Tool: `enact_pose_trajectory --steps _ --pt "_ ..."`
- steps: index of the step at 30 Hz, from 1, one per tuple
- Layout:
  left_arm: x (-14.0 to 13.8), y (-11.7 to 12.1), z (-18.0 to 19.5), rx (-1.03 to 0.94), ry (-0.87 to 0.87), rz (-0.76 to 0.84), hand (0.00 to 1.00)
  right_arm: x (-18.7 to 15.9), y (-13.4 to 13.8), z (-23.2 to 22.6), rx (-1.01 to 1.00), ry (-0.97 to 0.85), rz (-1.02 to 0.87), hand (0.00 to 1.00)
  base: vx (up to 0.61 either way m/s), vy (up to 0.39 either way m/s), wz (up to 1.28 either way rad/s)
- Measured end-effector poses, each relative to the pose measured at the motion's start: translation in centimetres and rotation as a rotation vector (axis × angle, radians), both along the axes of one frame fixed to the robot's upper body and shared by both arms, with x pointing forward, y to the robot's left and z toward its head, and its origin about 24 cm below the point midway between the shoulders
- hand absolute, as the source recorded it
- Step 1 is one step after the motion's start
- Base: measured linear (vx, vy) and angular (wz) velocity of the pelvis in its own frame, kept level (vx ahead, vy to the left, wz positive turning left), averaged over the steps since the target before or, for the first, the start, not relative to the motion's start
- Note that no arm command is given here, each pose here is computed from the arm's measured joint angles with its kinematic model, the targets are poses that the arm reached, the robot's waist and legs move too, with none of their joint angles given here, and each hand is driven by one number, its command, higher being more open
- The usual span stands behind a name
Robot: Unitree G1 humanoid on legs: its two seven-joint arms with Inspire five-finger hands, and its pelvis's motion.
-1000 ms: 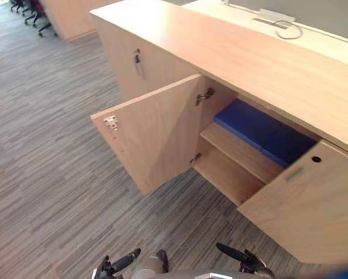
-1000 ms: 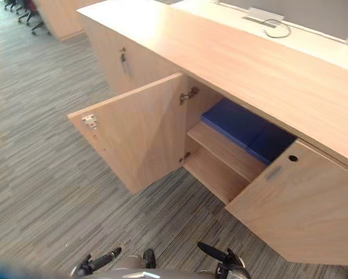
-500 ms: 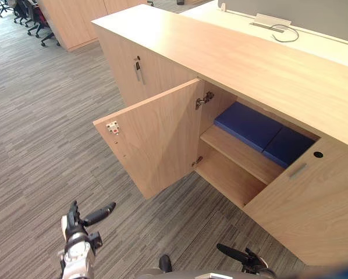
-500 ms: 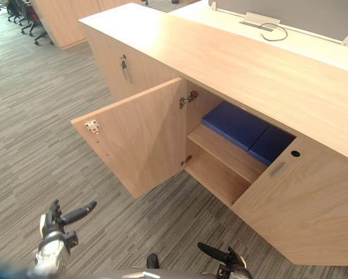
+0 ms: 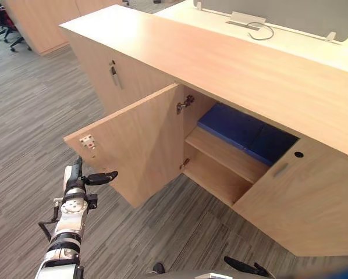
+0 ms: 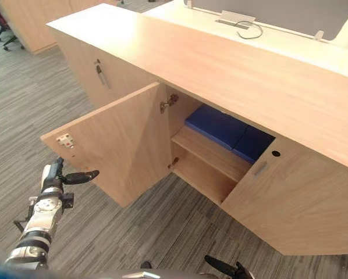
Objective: Walk over to the cabinet, pick up the folder, carry it to the office cabinet, place the folder inside the office cabinet, then close the office cabinet door
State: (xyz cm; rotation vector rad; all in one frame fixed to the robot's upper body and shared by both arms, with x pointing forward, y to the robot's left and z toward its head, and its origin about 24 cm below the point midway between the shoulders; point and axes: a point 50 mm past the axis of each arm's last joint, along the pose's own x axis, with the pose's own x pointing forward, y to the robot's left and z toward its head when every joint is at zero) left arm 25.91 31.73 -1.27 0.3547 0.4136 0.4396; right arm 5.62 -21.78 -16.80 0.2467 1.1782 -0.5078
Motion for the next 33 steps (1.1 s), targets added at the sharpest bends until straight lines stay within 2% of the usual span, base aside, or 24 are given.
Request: enact_pose_trajectory --steps 4,6,14,16,19,23,24,26,27,28,29,31,32,33 --pt "0.0 0.6 -0.3 0.008 0.049 0.014 1.0 -0.8 -1.1 0.2 -0.013 0.001 -0.034 1.0 0.02 -0.071 -0.04" --pt "0.2 1.7 0.3 0.023 0.058 0.052 1.0 -1.5 -0.4 0.0 0.005 0.011 -0.046 1.0 -0.06 -0.082 0.1" --pt "-0.6 1.9 -1.2 -0.016 0.14 0.091 1.0 -3.2 -0.8 -0.2 0.015 0.048 -0.121 1.0 -0.03 -0.052 -0.15" --pt "-0.4 1.3 -1.4 0.005 0.153 0.058 1.0 -3.8 -0.8 -0.2 0.018 0.059 -0.143 1.0 -0.11 0.036 0.0" --pt "-0.7 0.0 -1.4 0.139 0.208 -0.111 1.0 -4.2 -0.4 -0.3 0.029 0.063 -0.175 1.0 -0.1 0.051 0.1" --pt "-1.5 -2.9 -1.3 0.405 0.347 -0.556 1.0 -5.0 -0.6 -0.3 0.024 0.067 -0.208 1.0 -0.08 0.094 0.32" --pt "-2.3 -4.4 -1.5 0.487 0.43 -0.786 1.0 -5.0 -0.9 -0.2 0.017 0.069 -0.2 1.0 -0.04 0.126 0.26" --pt "-3.4 -6.8 -1.9 0.53 0.495 -1.04 1.0 -5.1 -1.3 -0.2 0.012 0.072 -0.193 1.0 -0.02 0.131 0.1" --pt "-4.1 -9.4 -2.2 0.54 0.507 -1.227 1.0 -5.4 -1.3 -0.2 0.016 0.084 -0.193 1.0 0.03 0.136 0.02" --pt "-4.9 -12.1 -2.1 0.54 0.472 -1.405 1.0 -5.2 -1.1 -0.3 0.021 0.086 -0.186 1.0 0.03 0.108 0.0" --pt "-5.2 -13.2 -2.0 0.532 0.445 -1.479 1.0 -4.9 -1.0 -0.3 0.024 0.083 -0.178 1.0 0.04 0.103 -0.06" --pt "-6.1 -18.0 -1.2 0.489 0.307 -1.718 1.0 -3.7 -0.5 -0.4 0.041 0.07 -0.12 1.0 0.03 0.068 -0.11" --pt "-6.5 -19.1 -0.9 0.479 0.266 -1.783 1.0 -3.4 -0.2 -0.4 0.048 0.065 -0.101 1.0 0.03 0.034 -0.17" --pt "-7.5 -21.3 0.1 0.459 0.173 -1.908 1.0 -3.0 0.1 -0.5 0.058 0.059 -0.08 1.0 0.03 0.019 -0.15"
